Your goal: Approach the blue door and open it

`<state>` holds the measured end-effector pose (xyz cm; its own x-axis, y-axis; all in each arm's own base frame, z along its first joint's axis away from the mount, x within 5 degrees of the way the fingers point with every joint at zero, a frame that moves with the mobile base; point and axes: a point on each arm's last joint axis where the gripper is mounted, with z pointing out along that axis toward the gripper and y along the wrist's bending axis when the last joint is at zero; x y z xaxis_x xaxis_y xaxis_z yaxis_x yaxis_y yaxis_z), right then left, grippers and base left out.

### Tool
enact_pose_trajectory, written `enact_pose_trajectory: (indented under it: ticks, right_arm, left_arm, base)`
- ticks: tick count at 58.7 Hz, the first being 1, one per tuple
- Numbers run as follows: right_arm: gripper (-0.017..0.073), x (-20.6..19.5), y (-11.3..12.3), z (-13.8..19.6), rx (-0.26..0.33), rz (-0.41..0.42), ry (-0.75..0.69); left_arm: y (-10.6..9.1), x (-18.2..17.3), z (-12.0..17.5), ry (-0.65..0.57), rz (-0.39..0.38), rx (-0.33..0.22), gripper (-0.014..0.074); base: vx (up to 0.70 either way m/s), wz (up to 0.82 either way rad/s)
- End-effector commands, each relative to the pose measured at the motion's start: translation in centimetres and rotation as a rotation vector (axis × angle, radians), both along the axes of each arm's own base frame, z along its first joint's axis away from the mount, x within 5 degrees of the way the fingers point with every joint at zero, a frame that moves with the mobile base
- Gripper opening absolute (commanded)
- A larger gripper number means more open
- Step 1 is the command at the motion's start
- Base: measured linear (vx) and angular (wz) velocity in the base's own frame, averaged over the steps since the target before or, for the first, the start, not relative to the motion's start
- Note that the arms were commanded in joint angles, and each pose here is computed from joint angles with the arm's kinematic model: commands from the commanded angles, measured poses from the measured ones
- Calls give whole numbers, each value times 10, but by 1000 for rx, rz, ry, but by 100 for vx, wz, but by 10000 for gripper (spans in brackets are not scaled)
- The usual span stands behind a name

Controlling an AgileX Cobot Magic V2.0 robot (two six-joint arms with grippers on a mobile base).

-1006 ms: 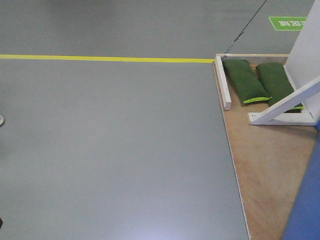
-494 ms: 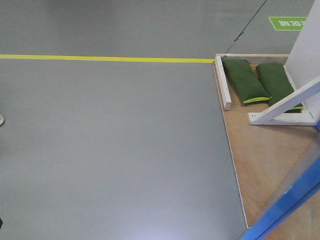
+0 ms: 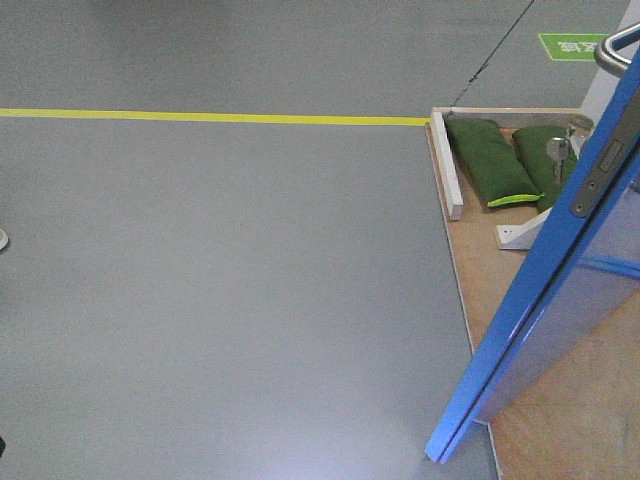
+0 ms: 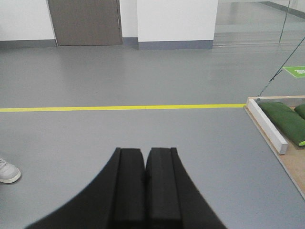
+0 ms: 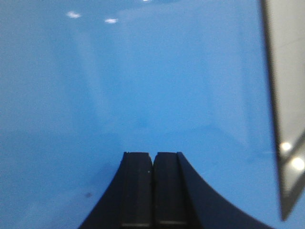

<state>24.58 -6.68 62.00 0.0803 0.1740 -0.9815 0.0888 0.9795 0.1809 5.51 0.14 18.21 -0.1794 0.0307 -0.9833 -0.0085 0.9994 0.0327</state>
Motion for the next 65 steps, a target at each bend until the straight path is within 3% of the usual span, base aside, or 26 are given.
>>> enact_pose_trajectory:
  ticks: [1,21,39,65]
  right_arm:
    - [12,-1,9,10,-11,30,-88]
    - [12,44,5,-14,38,79,-7]
    - [12,66,8,-26,165,195,7]
    - [12,86,9,-39,224,244,32]
  left_arm:
    - [-1,-1,17,-115,-11,-7,73]
    - [-1,-1,17,-115,-11,-7,73]
    - [-1,-1,17,-115,-11,-7,73]
    - [-1,-1,17,-115,-11,-7,73]
  base:
    - [0,0]
    - [0,0]
    - [0,0]
    - [0,0]
